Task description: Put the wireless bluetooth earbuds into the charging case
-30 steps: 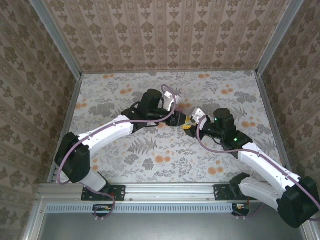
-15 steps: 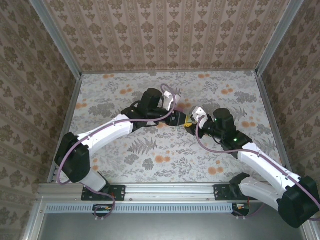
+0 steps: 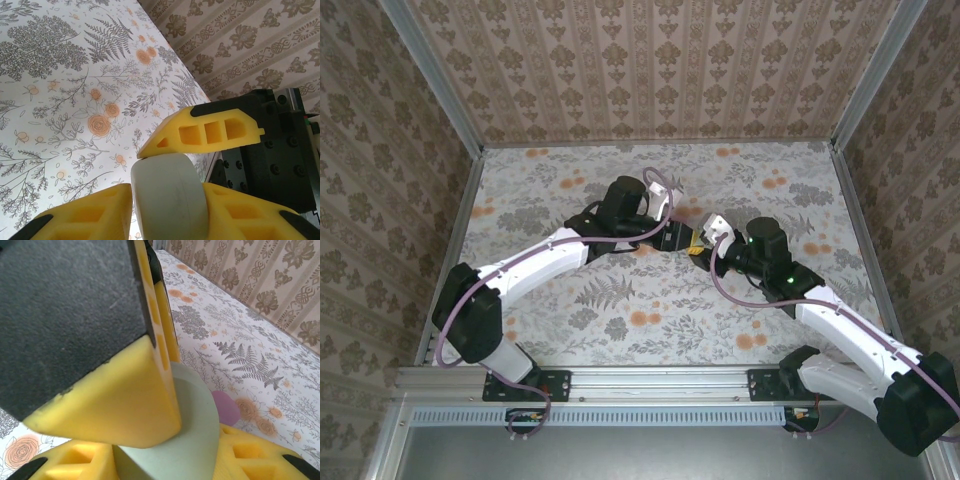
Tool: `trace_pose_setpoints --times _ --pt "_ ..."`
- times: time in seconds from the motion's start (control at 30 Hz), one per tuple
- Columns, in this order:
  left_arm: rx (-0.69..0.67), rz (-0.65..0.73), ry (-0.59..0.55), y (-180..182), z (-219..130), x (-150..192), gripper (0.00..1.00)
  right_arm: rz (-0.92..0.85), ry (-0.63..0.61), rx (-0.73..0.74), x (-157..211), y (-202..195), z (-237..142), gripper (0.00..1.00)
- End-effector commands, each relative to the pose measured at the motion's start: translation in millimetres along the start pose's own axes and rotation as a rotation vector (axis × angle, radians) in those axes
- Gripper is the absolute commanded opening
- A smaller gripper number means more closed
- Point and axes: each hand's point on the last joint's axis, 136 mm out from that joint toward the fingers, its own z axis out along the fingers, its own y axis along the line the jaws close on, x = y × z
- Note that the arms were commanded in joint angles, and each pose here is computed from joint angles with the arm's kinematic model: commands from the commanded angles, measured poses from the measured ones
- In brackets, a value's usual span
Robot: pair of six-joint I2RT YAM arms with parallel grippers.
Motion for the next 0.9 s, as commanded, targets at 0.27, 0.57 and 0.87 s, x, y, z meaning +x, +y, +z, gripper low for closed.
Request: trace_pose_setpoints --times 0.27,0.57,0.87 --pt "0.010 -0.003 -0.054 -8 -8 -18 0.25 -0.032 -0.052 0.049 -19 -7 -10 0.46" --pt "0.106 -0.144 -0.225 0 -44 -54 0.22 0.041 -0.212 0.117 -31 -15 -31 0.66" --pt "0.180 -0.215 -0.268 -16 -63 -66 0.22 0.077 -0.349 -0.030 -47 -18 -39 0.67"
